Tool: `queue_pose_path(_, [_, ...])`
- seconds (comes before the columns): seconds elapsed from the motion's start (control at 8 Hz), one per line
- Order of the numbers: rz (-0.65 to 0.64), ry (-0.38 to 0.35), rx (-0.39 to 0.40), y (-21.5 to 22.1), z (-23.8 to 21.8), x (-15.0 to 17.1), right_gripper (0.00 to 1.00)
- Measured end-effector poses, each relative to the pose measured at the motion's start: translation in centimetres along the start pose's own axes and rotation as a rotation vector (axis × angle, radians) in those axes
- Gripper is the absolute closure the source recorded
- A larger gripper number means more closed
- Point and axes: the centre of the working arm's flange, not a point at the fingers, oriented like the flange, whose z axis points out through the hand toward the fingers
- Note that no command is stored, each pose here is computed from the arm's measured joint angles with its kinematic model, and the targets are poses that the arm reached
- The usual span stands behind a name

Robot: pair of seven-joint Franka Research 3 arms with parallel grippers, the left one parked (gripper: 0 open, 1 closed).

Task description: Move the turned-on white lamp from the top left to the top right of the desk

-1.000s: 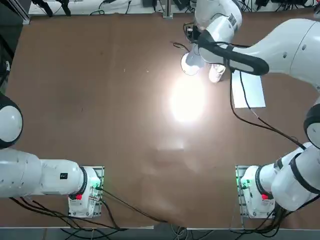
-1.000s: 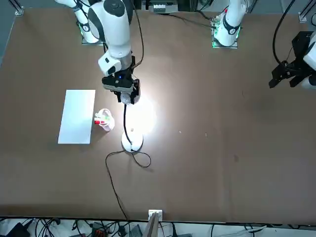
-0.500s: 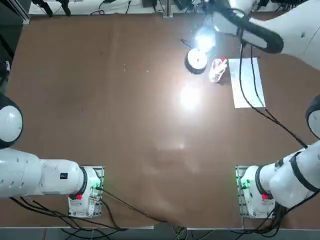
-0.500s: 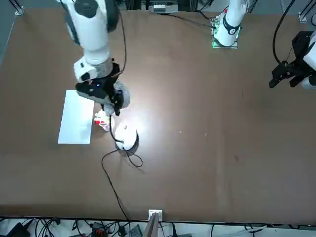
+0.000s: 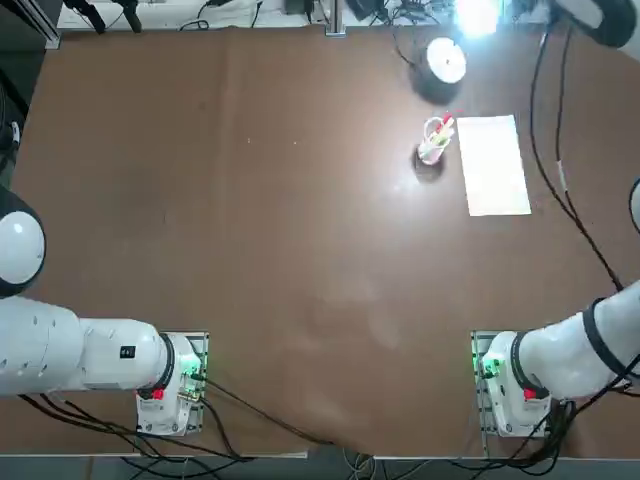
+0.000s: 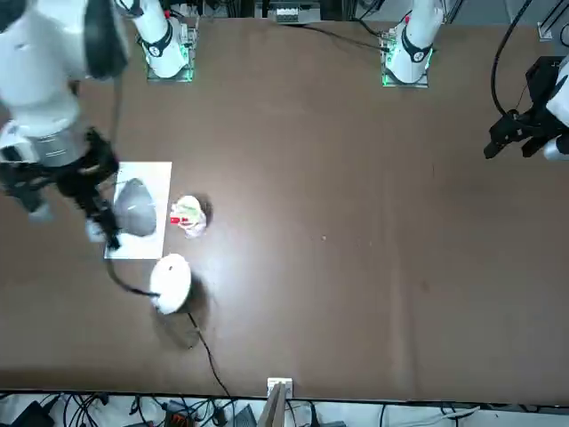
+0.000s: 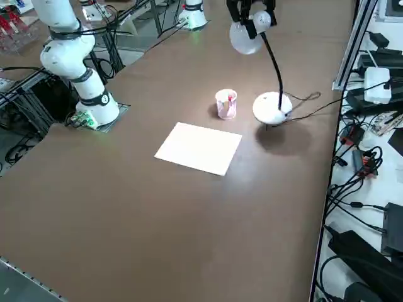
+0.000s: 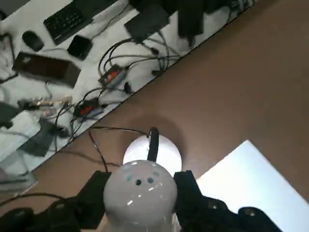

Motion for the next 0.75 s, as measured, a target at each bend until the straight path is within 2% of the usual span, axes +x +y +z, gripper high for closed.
queue_pose_path(0.25, [0.001,0.046,-0.099,7.0,4.3,6.1,0.27])
queue_pose_path(0.5, [-0.046,0.055,-0.218,12.2,8.0,9.0,0.27])
queue_pose_path(0.75, [-0.047,0.041,-0.287,18.2,9.0,12.0,0.27])
